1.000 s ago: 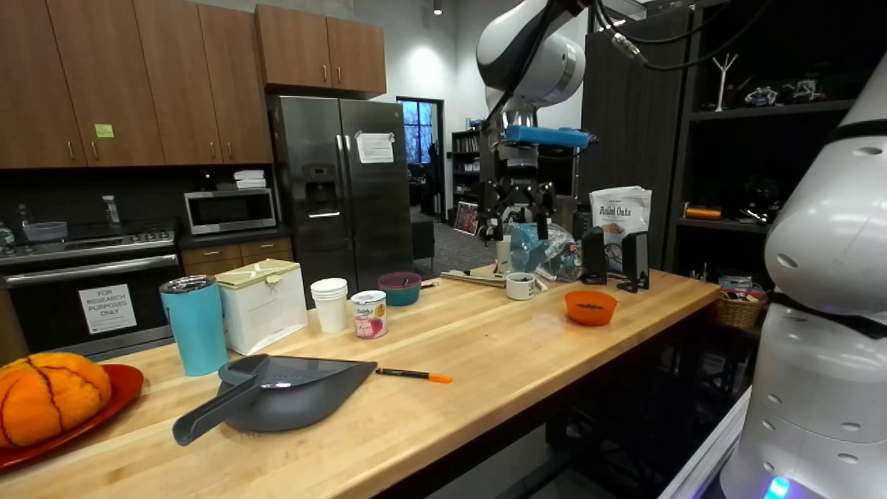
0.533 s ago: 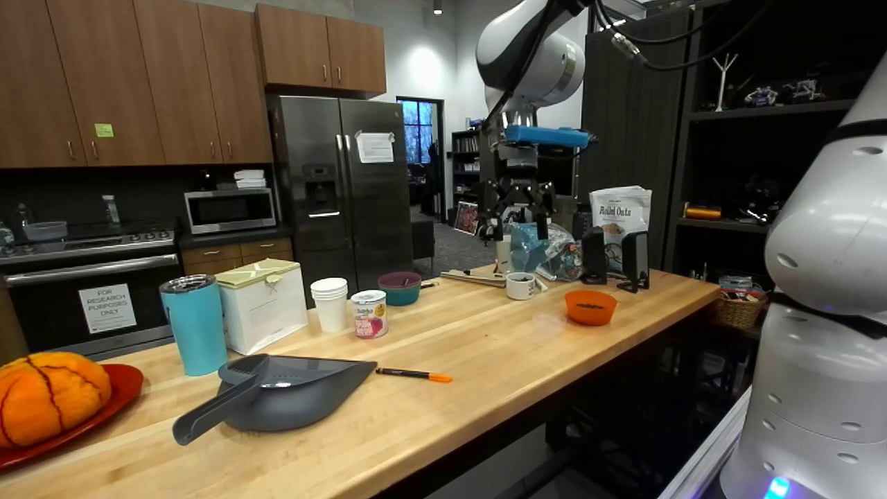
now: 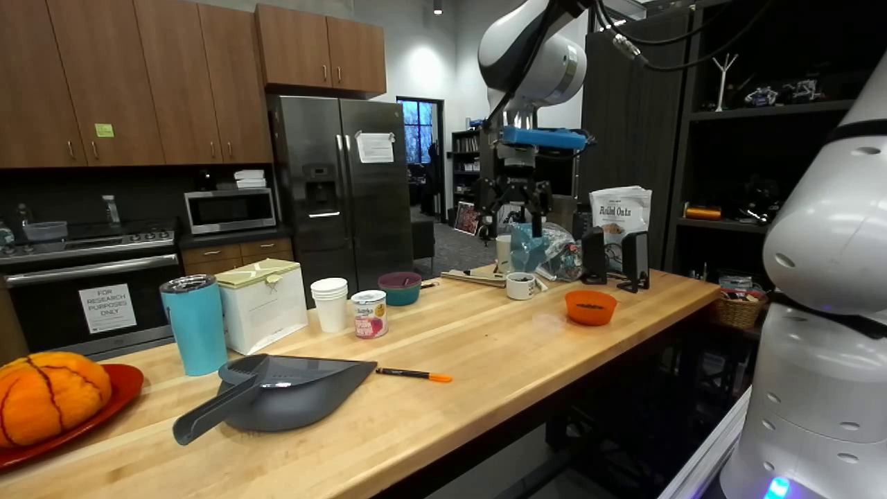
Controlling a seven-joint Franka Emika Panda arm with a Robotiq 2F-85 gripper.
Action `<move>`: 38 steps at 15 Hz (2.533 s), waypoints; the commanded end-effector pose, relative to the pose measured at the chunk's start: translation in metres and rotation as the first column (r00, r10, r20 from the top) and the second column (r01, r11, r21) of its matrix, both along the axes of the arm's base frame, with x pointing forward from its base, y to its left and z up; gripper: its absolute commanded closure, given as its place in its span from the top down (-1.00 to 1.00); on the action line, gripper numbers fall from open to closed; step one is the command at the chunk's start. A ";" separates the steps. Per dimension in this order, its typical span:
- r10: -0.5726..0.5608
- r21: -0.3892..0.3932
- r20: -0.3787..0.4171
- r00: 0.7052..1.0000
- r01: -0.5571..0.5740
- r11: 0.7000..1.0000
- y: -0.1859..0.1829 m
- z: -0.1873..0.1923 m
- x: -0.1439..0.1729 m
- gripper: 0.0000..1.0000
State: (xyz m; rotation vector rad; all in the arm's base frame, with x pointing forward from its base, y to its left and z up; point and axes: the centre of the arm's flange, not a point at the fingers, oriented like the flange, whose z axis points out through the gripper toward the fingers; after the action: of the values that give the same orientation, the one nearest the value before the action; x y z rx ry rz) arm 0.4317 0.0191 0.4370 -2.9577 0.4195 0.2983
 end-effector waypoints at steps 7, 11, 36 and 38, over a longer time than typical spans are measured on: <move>-0.041 -0.033 0.114 0.993 0.045 0.998 -0.017 -0.026 0.014 1.00; -0.039 -0.033 0.119 0.992 0.043 0.999 -0.016 -0.024 0.015 1.00; -0.237 -0.056 0.200 0.951 0.253 0.966 -0.090 -0.056 0.034 1.00; -0.267 -0.052 0.203 0.942 0.283 0.958 -0.108 -0.064 0.035 1.00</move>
State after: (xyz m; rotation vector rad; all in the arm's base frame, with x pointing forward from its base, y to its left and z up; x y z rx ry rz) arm 0.4634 -0.0657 0.3841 -2.9261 0.7503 -0.0165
